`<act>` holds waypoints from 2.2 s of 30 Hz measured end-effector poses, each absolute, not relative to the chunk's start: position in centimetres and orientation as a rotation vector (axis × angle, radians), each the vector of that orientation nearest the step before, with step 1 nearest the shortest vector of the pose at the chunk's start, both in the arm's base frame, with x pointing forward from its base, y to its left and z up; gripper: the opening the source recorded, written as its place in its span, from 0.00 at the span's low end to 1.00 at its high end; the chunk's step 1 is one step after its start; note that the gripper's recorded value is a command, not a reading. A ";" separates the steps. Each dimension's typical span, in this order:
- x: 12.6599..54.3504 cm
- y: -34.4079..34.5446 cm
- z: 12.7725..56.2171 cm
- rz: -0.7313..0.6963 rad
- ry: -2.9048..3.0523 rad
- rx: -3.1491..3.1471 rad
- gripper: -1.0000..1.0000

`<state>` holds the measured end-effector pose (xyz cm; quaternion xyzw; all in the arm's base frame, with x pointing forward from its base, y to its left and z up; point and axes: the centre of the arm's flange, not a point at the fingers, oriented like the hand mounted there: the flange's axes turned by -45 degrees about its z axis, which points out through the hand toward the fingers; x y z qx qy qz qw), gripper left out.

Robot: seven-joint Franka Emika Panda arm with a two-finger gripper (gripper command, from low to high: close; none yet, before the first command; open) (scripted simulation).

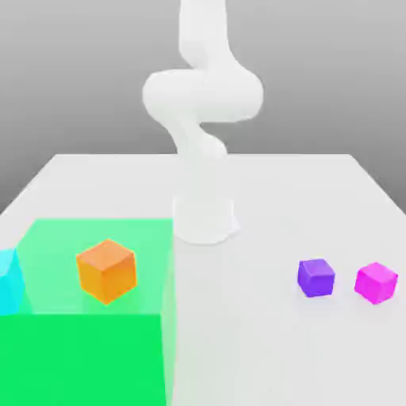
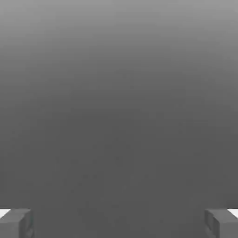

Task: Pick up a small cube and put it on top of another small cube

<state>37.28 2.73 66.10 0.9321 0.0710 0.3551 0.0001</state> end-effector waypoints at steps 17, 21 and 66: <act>28.1 22.8 25.1 0.170 2.169 2.256 0.50; 23.1 22.9 19.3 0.015 2.416 2.007 0.50; 53.2 -1.5 37.7 0.141 0.356 3.091 0.00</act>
